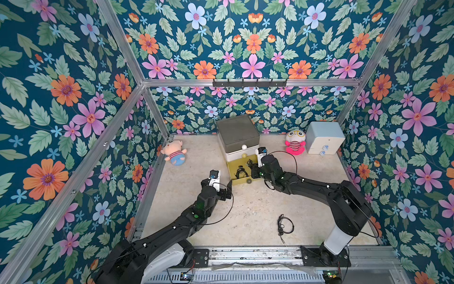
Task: Place the wired earphones into the drawer by color
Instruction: Place the wired earphones in the drawer, then pick up the wired earphones from the center of the board.
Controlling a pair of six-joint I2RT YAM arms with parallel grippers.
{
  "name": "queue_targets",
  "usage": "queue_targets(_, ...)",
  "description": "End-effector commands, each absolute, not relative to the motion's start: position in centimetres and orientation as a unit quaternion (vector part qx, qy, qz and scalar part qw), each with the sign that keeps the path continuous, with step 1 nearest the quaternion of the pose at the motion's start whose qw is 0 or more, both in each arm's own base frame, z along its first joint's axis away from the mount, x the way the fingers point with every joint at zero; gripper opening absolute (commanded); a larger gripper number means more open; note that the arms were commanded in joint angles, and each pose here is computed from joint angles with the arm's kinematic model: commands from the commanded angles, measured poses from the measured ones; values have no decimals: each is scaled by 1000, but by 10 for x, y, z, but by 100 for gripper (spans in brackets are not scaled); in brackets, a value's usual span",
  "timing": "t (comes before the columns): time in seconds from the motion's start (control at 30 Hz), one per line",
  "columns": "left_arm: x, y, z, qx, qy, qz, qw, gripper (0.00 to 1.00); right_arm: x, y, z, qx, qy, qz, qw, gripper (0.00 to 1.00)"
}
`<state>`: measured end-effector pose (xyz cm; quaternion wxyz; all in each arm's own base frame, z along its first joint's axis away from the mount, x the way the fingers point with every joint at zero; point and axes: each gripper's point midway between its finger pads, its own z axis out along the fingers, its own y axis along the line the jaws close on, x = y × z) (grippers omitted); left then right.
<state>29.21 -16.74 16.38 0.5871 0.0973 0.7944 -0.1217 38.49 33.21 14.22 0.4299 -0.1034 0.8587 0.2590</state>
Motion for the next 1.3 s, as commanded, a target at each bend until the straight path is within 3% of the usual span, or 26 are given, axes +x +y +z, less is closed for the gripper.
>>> queue_targets(0.0,294,-168,168,95,790,-122,593,99,401,335,142,-92,853,251,448,1)
queue_targets(0.5,295,-168,166,95,792,-120,592,99,430,334,112,-60,864,240,438,2)
queue_targets(0.57,295,-169,166,96,792,-121,591,99,431,332,111,-58,865,239,438,7)
queue_targets(0.67,296,-169,165,95,793,-120,590,99,431,330,113,-57,865,238,438,37)
queue_targets(0.7,295,-169,164,96,793,-121,590,99,429,329,114,-57,865,239,438,40)
queue_targets(1.27,294,-169,165,94,791,-124,592,99,370,285,147,-61,865,245,433,46)
